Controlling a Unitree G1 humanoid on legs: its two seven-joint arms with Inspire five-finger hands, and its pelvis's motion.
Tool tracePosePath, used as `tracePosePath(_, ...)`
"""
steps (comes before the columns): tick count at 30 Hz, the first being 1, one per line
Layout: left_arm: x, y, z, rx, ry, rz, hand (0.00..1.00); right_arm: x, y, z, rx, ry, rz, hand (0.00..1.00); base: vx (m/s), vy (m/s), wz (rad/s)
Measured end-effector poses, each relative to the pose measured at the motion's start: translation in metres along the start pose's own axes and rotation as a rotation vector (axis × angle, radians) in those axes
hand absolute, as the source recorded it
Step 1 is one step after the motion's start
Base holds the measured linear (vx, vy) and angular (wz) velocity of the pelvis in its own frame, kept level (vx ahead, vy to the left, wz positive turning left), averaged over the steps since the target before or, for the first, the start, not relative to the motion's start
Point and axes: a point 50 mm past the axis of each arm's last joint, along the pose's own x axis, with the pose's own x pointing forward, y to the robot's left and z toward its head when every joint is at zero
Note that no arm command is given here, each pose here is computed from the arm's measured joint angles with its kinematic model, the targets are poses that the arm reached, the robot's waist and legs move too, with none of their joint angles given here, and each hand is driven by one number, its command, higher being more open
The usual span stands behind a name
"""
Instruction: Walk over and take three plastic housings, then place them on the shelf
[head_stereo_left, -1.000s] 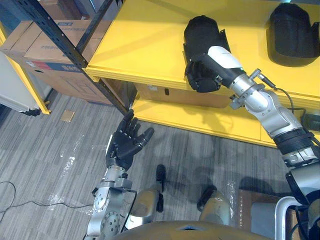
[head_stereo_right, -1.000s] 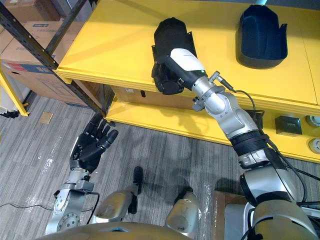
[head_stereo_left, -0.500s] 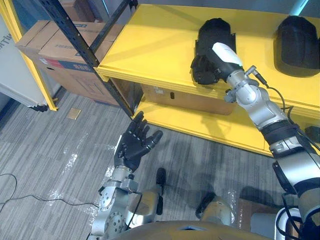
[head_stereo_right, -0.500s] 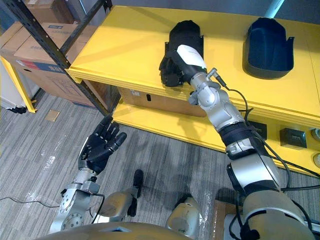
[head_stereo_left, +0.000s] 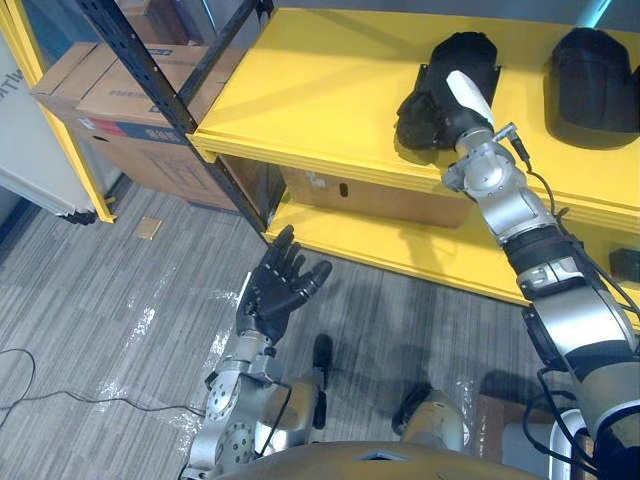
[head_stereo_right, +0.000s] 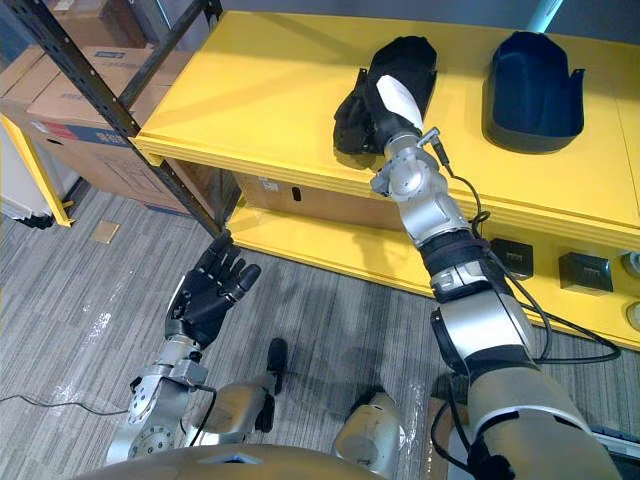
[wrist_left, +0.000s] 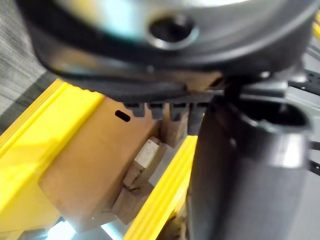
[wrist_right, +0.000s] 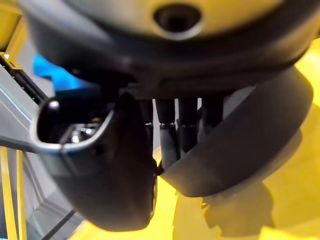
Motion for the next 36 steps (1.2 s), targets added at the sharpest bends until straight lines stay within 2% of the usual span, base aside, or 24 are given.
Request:
tracePosePath(18,0.004,0.002,-0.004,-0.003,0.012,0.034,1.00,0.011,-0.007,0.021,-0.050,-0.048,0.035,0.00,0.00,-0.052,0.00)
tracePosePath(26,0.008,-0.005,-0.006,-0.020,0.010,0.020,1.00,0.023,-0.028,0.040,-0.097,-0.109,0.003,0.00,0.00,-0.092,0.00)
tracePosePath(36,0.009,-0.007,-0.007,-0.027,0.008,0.017,1.00,0.029,-0.033,0.050,-0.176,-0.149,0.013,0.00,0.02,-0.076,0.00)
